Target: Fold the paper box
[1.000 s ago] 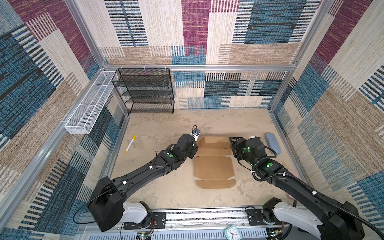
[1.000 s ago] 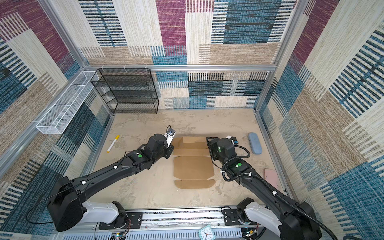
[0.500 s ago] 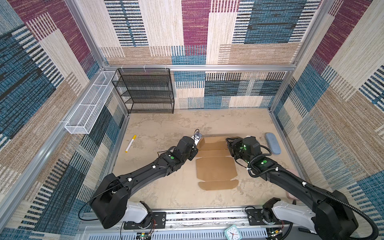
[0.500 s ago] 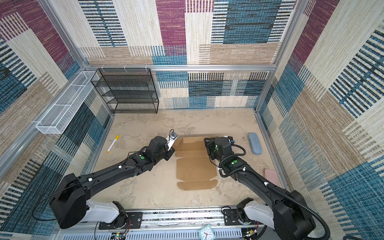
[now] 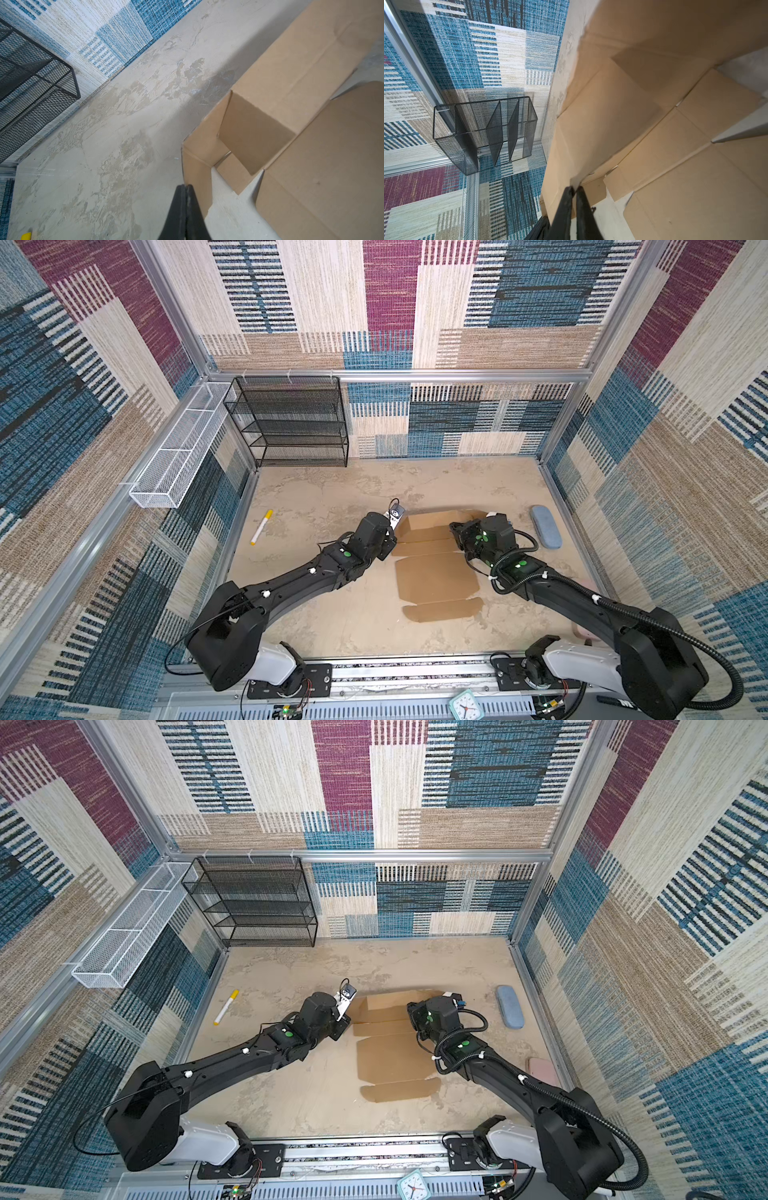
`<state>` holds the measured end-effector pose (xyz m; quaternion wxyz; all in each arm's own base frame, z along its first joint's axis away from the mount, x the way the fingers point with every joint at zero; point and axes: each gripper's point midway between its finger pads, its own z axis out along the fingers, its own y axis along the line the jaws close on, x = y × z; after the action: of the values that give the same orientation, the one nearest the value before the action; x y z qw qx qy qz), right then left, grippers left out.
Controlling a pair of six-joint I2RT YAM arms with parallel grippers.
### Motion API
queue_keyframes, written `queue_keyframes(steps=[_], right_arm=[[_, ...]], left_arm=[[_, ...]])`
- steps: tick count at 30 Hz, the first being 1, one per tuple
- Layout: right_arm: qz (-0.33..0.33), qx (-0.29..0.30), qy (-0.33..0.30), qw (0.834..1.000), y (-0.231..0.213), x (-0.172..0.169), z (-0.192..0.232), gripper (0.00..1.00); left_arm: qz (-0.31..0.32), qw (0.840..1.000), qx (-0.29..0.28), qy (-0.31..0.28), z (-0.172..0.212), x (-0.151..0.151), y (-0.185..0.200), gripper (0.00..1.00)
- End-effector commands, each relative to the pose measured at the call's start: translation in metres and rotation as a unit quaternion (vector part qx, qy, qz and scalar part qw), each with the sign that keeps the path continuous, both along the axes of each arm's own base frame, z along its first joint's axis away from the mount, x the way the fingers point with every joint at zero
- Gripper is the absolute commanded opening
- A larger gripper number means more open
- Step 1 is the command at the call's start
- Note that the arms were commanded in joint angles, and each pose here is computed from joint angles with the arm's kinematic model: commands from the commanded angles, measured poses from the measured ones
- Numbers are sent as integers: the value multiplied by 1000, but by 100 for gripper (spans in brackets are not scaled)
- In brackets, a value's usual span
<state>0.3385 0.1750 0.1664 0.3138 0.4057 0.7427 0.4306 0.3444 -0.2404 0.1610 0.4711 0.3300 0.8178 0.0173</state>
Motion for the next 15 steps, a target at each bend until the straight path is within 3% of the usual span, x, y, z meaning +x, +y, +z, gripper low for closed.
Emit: queue_keyframes(steps=[1,9,15], right_arm=[[-20,-12,-28,999,-8,6,5,11],[-23,-6,-71,997,-8,12,16,34],[-22,-4,-92,996,-4,21,20,31]], left_arm=[[-13,1000,-5,12,-3,-2,-3,0],[-23,1000,-11,18,-5,-4,-6,0],[-30,999,-10,22,-8,-5,-8,0]])
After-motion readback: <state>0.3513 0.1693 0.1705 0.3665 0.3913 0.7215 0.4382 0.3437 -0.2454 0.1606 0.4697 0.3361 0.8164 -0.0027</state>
